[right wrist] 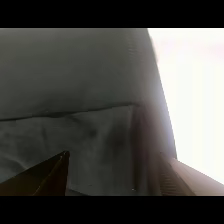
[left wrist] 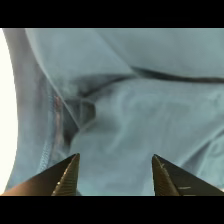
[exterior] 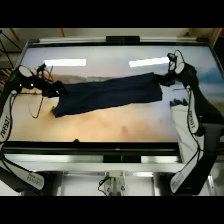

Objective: Fold the shirts.

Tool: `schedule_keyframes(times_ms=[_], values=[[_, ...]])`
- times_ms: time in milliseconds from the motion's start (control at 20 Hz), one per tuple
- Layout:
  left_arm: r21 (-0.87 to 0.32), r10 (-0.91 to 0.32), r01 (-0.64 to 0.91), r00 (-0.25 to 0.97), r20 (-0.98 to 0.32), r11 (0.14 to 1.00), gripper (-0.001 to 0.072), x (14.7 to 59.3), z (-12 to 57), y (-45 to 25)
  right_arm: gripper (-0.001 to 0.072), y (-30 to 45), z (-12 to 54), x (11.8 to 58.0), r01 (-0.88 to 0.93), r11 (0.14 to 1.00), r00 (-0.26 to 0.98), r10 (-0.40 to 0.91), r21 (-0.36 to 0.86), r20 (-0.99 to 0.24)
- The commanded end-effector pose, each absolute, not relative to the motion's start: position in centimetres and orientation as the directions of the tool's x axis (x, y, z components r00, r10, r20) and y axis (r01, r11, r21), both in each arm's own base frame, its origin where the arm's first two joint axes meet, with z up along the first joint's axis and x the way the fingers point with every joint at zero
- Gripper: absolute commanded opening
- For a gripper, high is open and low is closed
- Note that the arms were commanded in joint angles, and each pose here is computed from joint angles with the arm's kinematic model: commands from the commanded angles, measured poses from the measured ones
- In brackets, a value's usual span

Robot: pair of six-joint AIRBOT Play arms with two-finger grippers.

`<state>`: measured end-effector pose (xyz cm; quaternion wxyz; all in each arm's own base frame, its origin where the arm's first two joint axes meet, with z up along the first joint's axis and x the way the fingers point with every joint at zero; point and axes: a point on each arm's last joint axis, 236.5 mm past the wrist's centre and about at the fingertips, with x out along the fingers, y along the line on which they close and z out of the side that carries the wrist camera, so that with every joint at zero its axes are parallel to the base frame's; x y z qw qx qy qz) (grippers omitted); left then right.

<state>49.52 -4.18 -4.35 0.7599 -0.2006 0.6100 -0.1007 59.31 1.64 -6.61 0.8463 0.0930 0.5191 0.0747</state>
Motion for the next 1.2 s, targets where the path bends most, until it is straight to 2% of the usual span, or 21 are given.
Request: schedule_keyframes(times_ms=[0, 300, 500, 550, 600, 650, 800, 850, 950, 1000, 1150], values=[[-0.458, -0.439, -0.076, 0.187, -0.879, 0.886, 0.0543, 48.3, -2.7, -5.2, 0.0662, -0.4, -7.2, 59.1, 0.06, 0.969, 0.443, 0.188, 0.239, -0.877], [-0.499, -0.482, -0.008, 0.244, -0.841, 0.867, 0.0536, 48.1, 1.9, -7.8, 0.0662, 0.8, -9.9, 57.2, 0.066, 0.963, 0.34, 0.223, 0.26, -0.913], [-0.497, -0.492, 0.048, 0.245, -0.835, 0.867, 0.0535, 47.6, 3.3, -10.0, 0.0658, 3.5, -11.7, 54.7, 0.055, 0.935, 0.218, 0.332, 0.351, -0.918], [-0.496, -0.495, 0.06, 0.243, -0.834, 0.866, 0.0535, 47.4, 3.5, -10.6, 0.0551, 3.9, -11.6, 54.4, 0.048, 0.929, 0.205, 0.351, 0.367, -0.914], [-0.497, -0.498, 0.07, 0.24, -0.833, 0.865, 0.0536, 47.3, 3.6, -11.1, 0.0282, 4.4, -11.3, 54.3, 0.041, 0.921, 0.201, 0.371, 0.386, -0.907], [-0.499, -0.502, 0.078, 0.237, -0.832, 0.863, 0.0536, 47.2, 3.7, -11.6, 0.0093, 4.9, -10.9, 54.3, 0.042, 0.912, 0.201, 0.392, 0.407, -0.898], [-0.563, -0.567, 0.09, 0.227, -0.792, 0.822, 0.0526, 47.0, 4.7, -13.9, 0.0071, 6.7, -7.6, 54.0, -0.024, 0.883, 0.213, 0.463, 0.469, -0.86], [-0.589, -0.595, 0.096, 0.22, -0.773, 0.802, 0.0424, 46.8, 5.0, -14.9, 0.0071, 7.1, -5.8, 53.5, -0.067, 0.876, 0.213, 0.481, 0.478, -0.851], [-0.623, -0.636, 0.128, 0.185, -0.749, 0.771, 0.014, 46.1, 5.3, -17.9, 0.0071, 7.3, -1.4, 52.4, -0.14, 0.875, 0.227, 0.484, 0.464, -0.845], [-0.623, -0.641, 0.151, 0.172, -0.748, 0.768, 0.0048, 45.7, 5.2, -19.4, 0.0071, 7.4, 1.3, 51.8, -0.167, 0.874, 0.246, 0.486, 0.457, -0.839], [-0.628, -0.657, 0.202, 0.149, -0.739, 0.752, 0.0032, 44.3, 3.6, -24.9, 0.0071, 7.8, 9.4, 49.1, -0.245, 0.871, 0.313, 0.486, 0.425, -0.816]])
